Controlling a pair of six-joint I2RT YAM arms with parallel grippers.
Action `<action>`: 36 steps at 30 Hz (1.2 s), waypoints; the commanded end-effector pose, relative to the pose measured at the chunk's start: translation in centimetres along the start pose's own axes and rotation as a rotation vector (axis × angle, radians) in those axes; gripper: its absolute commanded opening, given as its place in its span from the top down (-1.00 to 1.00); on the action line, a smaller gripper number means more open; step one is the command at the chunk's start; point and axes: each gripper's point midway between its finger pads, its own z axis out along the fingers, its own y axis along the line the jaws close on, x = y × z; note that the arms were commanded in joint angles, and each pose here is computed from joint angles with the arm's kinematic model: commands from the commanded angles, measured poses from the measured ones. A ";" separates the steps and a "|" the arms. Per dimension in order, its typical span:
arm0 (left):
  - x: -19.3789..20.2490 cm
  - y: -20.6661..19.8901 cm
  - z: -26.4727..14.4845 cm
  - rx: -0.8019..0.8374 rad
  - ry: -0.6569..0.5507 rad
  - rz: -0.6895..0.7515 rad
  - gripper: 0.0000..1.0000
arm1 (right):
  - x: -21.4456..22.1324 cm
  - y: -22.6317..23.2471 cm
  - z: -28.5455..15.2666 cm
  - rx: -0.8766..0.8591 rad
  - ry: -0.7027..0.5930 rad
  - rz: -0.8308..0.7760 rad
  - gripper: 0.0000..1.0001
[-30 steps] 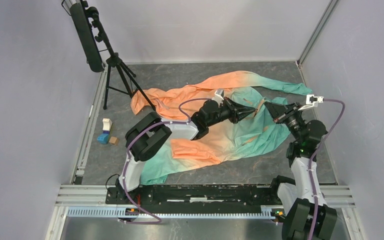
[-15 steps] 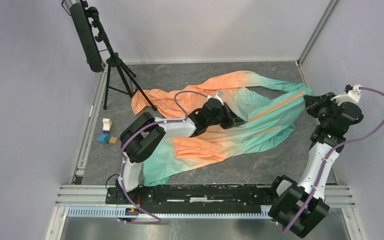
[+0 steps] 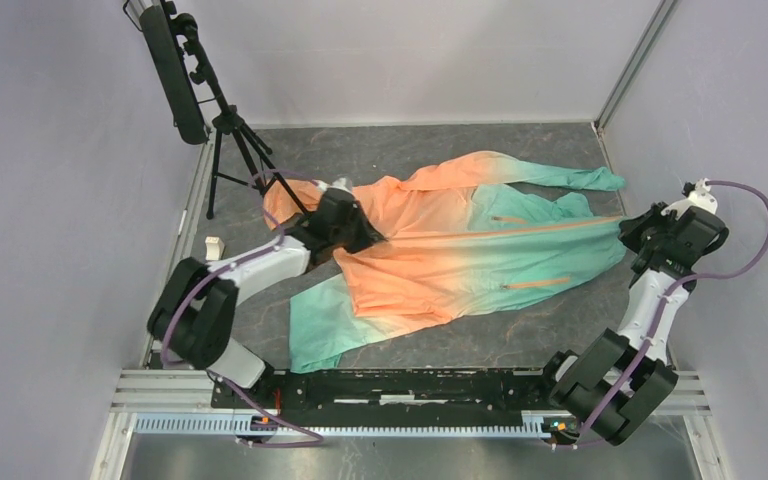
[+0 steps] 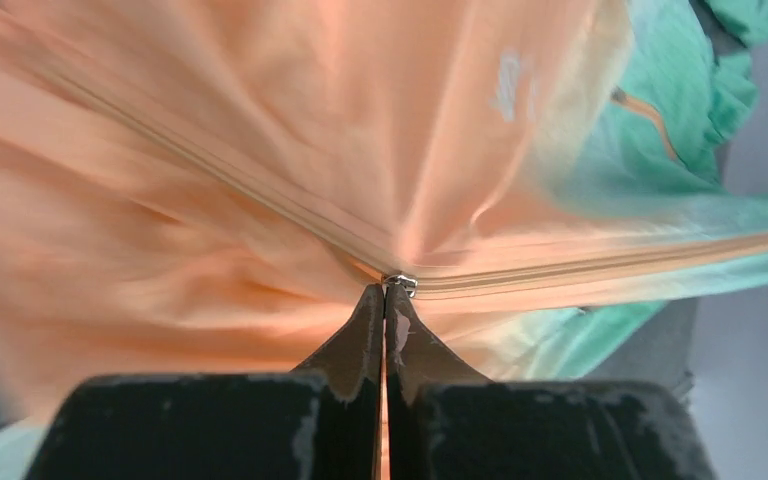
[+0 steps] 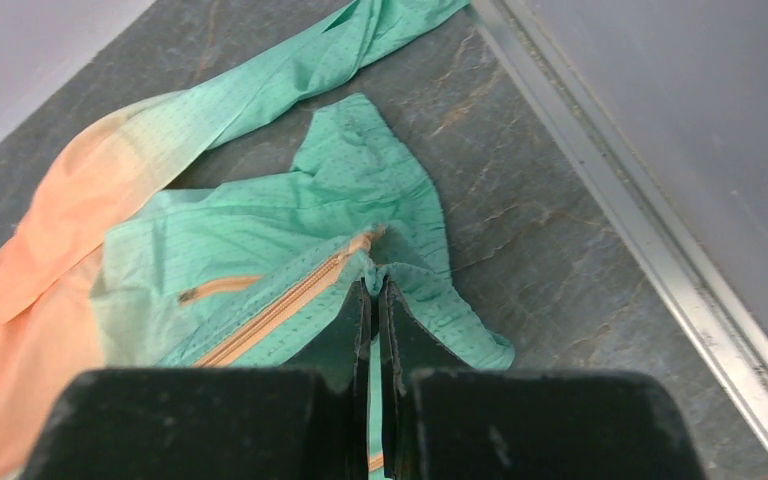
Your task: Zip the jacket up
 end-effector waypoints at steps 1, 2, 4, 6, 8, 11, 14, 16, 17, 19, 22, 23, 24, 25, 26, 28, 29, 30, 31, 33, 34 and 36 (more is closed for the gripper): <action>-2.9 7.3 -4.5 -0.204 -0.073 0.104 0.95 | -5.3 -2.3 -0.2 0.136 -0.142 -0.161 0.99; -3.5 8.1 -5.5 -0.226 -0.089 0.114 0.96 | -5.4 -2.4 -0.1 0.139 -0.143 -0.168 0.99; -4.4 9.8 -7.3 -0.275 -0.113 0.130 0.96 | -5.5 -2.2 0.2 0.132 -0.144 -0.193 0.99; -5.0 11.6 -8.7 -0.329 -0.140 0.131 0.95 | -5.5 -2.3 0.4 0.149 -0.147 -0.221 0.99; -5.3 13.3 -9.6 -0.347 -0.145 0.087 0.95 | -5.5 -2.5 0.7 0.161 -0.145 -0.235 0.99; -5.9 15.6 -10.7 -0.391 -0.163 0.040 0.96 | -5.1 -2.9 1.3 0.164 -0.127 -0.230 0.99; -6.7 16.6 -11.4 -0.400 -0.200 0.015 0.95 | -4.6 -2.4 1.9 0.135 -0.120 -0.222 0.99; -7.0 16.7 -11.4 -0.406 -0.214 0.014 0.95 | -4.2 -2.3 2.2 0.141 -0.111 -0.232 0.99; -7.1 16.4 -11.2 -0.387 -0.214 0.019 0.96 | -4.0 -2.3 2.3 0.135 -0.104 -0.232 0.99; -7.0 15.3 -10.5 -0.331 -0.179 0.028 0.96 | -3.3 -1.4 2.5 0.132 -0.074 -0.235 0.94; -6.7 15.0 -10.2 -0.334 -0.137 0.020 0.24 | -1.8 -0.8 2.1 0.263 0.009 -0.324 -0.47; -6.8 14.8 -10.3 -0.332 -0.138 0.026 0.06 | -1.3 -0.8 1.6 0.303 0.041 -0.348 -0.62; -6.9 14.3 -10.5 -0.324 -0.149 0.044 -0.11 | -1.2 -0.5 1.2 0.314 0.052 -0.361 -0.88; -7.1 13.9 -10.9 -0.321 -0.166 0.064 -0.30 | -1.5 -0.1 0.7 0.322 0.045 -0.374 -0.96; -7.4 13.0 -11.4 -0.302 -0.185 0.093 -0.56 | -1.9 0.3 0.0 0.331 0.035 -0.383 -0.96; -8.2 11.5 -12.6 -0.281 -0.231 0.153 -0.77 | -3.3 2.4 -1.1 0.313 0.004 -0.411 -0.96; -8.5 10.1 -13.2 -0.244 -0.246 0.181 -0.80 | -3.9 3.9 -1.6 0.283 -0.008 -0.428 -0.96; -8.8 8.5 -13.7 -0.189 -0.251 0.218 -0.82 | -4.3 6.1 -2.0 0.223 -0.019 -0.448 -0.96; -9.2 6.2 -14.5 -0.120 -0.261 0.265 -0.87 | -4.4 8.4 -2.3 0.142 -0.028 -0.463 -0.96; -9.9 1.5 -16.5 0.007 -0.294 0.357 -0.88 | -3.5 14.7 -3.4 -0.133 -0.018 -0.483 -0.96; -10.2 -1.2 -17.9 0.090 -0.321 0.403 -0.88 | -2.8 17.7 -4.3 -0.268 -0.007 -0.481 -0.96; -10.5 -6.1 -21.4 0.271 -0.391 0.481 -0.98 | -1.1 23.5 -7.4 -0.582 0.016 -0.460 -0.96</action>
